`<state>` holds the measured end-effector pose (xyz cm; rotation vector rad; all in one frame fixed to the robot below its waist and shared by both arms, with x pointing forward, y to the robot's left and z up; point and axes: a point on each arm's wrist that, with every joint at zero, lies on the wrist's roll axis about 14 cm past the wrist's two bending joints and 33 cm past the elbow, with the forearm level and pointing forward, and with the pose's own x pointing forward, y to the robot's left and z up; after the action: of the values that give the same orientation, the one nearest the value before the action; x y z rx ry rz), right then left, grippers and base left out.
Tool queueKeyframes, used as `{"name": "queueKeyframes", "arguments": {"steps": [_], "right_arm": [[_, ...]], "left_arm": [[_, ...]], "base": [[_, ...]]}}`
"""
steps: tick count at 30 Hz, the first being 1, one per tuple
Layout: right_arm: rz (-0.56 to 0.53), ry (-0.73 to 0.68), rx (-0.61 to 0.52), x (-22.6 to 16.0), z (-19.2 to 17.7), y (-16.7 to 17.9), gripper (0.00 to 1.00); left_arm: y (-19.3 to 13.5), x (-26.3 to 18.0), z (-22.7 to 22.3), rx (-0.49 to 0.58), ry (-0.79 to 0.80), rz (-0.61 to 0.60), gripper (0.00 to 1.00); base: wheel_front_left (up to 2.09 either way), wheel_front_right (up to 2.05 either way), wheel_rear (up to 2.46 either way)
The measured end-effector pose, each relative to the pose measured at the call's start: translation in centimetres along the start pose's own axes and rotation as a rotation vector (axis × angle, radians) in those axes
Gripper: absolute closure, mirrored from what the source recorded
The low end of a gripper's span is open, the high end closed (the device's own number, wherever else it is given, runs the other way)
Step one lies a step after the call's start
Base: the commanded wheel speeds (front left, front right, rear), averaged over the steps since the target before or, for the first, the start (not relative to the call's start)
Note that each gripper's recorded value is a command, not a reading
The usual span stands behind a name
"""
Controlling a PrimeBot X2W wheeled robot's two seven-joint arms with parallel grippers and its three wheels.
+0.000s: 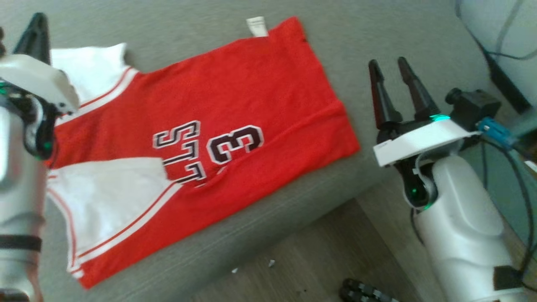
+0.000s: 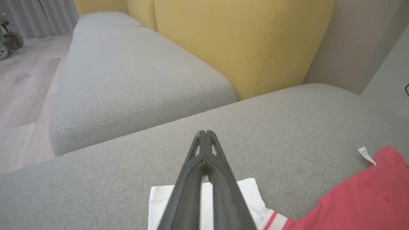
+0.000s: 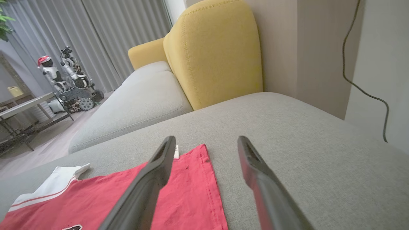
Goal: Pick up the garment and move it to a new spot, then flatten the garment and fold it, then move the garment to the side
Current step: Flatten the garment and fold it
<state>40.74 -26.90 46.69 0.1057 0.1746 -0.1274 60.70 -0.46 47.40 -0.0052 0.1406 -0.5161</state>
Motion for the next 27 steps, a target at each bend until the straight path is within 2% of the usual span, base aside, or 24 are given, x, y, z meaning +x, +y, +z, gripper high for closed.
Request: {"name": "queueKeyframes", "arguments": {"steps": [11,17,23,24,25,26,27], "right_arm": [[0.087,0.052,-0.127,4.7,1.5,-0.2,0.00],[0.145,0.143,-0.209,7.7,1.0,0.6,0.00],[0.157,0.227,-0.248,10.0,-0.3,0.9,0.00],[0.156,0.240,-0.254,10.2,-0.7,0.9,0.00],[0.155,0.253,-0.258,10.4,-1.0,0.8,0.00],[0.150,0.266,-0.260,10.6,-1.4,0.7,0.00],[0.150,0.266,-0.260,10.6,-1.4,0.7,0.00]], "left_arm": [[1.5,-6.1,2.9,-0.048,-0.123,0.046,1.00],[1.8,-8.3,1.6,-0.064,-0.091,0.068,1.00],[2.5,-9.4,0.9,-0.091,-0.076,0.098,1.00],[2.5,-9.5,0.7,-0.098,-0.075,0.104,0.58],[2.5,-9.7,0.6,-0.104,-0.076,0.110,0.58],[2.5,-9.8,0.5,-0.110,-0.080,0.116,0.00],[2.5,-9.8,0.5,-0.110,-0.080,0.116,0.00]], "base": [[0.00,0.00,0.00],[0.00,0.00,0.00],[0.00,0.00,0.00],[0.00,0.00,0.00],[0.00,0.00,0.00],[0.00,0.00,0.00],[0.00,0.00,0.00]]}}
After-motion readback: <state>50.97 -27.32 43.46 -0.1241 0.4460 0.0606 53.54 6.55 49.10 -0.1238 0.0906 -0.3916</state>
